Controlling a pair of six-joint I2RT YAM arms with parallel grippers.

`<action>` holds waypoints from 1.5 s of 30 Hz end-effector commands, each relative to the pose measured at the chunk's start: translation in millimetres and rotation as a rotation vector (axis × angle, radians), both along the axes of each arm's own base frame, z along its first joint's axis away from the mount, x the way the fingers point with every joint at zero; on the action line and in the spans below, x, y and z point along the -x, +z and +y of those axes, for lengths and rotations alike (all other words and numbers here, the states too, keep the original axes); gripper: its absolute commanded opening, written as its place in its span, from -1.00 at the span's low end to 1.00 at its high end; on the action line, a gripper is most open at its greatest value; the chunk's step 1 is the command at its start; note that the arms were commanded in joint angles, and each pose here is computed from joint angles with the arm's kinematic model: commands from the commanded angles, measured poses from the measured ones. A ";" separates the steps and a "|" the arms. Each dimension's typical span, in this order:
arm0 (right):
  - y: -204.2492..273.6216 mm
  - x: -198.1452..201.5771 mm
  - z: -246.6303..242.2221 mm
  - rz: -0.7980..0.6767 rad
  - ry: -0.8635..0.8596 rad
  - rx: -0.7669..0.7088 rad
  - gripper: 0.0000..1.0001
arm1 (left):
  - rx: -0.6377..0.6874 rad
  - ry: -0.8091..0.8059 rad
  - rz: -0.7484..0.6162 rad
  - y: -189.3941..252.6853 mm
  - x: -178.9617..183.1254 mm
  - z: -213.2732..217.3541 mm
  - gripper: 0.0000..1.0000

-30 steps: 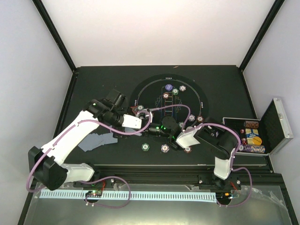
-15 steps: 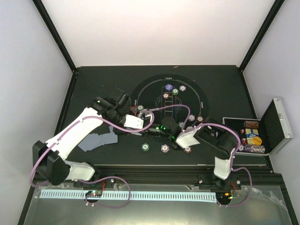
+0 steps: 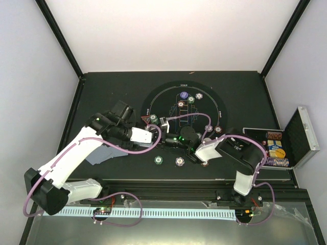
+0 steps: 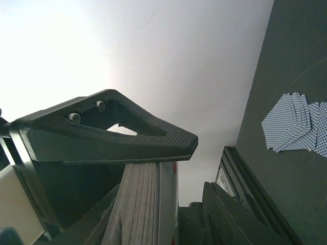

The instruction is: Distribute texas hold em gaming equipment

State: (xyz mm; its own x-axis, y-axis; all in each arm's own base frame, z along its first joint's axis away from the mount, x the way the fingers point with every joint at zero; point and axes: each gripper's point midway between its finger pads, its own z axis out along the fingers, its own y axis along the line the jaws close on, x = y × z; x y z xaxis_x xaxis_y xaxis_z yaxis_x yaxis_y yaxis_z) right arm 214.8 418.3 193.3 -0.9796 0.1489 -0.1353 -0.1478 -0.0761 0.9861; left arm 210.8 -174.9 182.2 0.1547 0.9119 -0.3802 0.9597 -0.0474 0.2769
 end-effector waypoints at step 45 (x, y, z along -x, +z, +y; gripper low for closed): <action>10.3 9.0 13.4 -0.074 0.152 0.207 0.07 | 0.096 0.138 -0.009 13.5 -11.9 18.1 -0.97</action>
State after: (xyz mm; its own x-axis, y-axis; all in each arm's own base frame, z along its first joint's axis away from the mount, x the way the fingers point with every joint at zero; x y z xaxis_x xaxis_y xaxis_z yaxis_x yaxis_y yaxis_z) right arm 208.1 415.6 191.4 -0.9773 -0.0086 -0.2118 -0.2106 0.1506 0.9659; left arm 220.3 -150.3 185.6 0.0254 0.9072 -0.4200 0.9573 0.0989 0.2715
